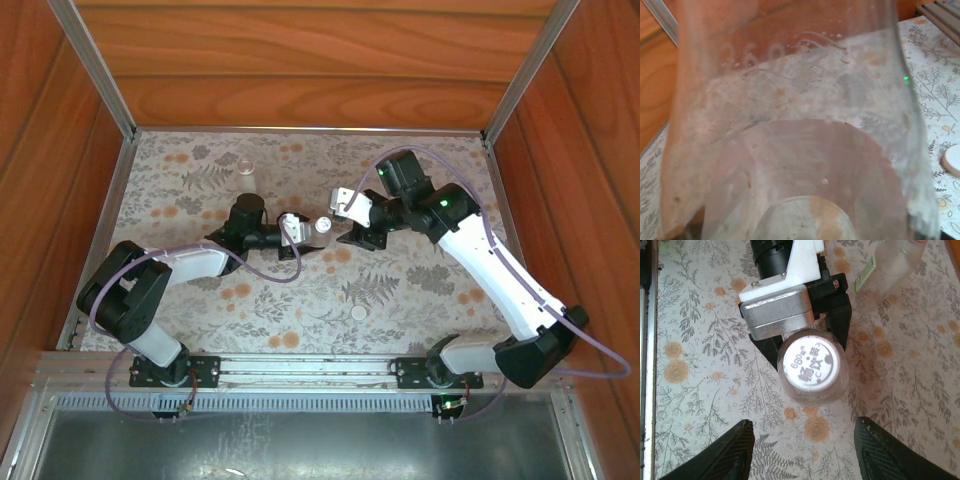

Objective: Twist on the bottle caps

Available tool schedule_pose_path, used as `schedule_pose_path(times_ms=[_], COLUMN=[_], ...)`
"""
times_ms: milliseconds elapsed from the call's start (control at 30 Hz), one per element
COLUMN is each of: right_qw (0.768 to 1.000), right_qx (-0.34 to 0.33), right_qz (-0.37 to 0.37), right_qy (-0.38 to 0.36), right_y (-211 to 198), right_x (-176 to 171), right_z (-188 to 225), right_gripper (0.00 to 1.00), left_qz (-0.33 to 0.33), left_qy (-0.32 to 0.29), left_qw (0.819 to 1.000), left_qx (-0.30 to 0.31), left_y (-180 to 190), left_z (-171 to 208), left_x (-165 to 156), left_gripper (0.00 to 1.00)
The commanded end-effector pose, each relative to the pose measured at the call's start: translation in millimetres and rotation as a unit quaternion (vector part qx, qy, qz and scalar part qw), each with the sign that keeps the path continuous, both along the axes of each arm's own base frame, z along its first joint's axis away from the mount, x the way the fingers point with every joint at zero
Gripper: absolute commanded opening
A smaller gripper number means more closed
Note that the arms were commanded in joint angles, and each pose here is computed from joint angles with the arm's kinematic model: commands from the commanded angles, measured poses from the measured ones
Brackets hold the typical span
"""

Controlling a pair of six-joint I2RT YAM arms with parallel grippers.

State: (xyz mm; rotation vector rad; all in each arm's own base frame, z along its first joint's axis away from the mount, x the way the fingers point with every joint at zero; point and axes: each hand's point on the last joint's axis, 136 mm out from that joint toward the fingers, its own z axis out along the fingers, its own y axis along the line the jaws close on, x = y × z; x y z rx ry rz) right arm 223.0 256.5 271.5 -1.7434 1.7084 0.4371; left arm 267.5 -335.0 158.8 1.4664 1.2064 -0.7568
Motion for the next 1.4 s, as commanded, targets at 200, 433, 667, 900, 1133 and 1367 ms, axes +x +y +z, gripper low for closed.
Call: schedule_pose_path(times_ms=[200,433,667,900,1133,1367], right_qw=[0.998,0.997,0.996,0.992,0.916,0.825], right_qx=[0.038,0.058,0.071,0.084,0.162,0.194], right_qz=[0.053,0.051,0.042,-0.045,-0.307,-0.488], right_qy=[0.008,0.027,0.034,0.077,0.199,0.208], right_y=[28.5,40.2,44.1,43.8,51.9,24.3], right_x=[-4.6,-0.7,1.6,14.3,64.1,93.5], right_z=[10.4,5.4,0.9,0.6,4.6,-10.4], right_gripper=[0.51,0.46,0.29,0.0,0.0,0.0], left_qz=[-0.022,-0.024,-0.025,0.023,0.165,0.228], left_qy=[0.0,0.005,0.009,0.006,-0.029,-0.058], left_qw=[1.0,0.999,0.999,1.0,0.986,0.971], left_qx=[-0.017,-0.021,-0.021,-0.014,0.014,0.03], left_y=[-3.8,-4.1,-4.2,-1.7,9.6,16.5], left_z=[13.5,16.4,15.8,17.1,18.8,20.6], left_x=[-2.6,-3.1,-4.2,12.0,60.6,79.8], left_gripper=[0.56,0.56,0.56,0.55,0.53,0.53])
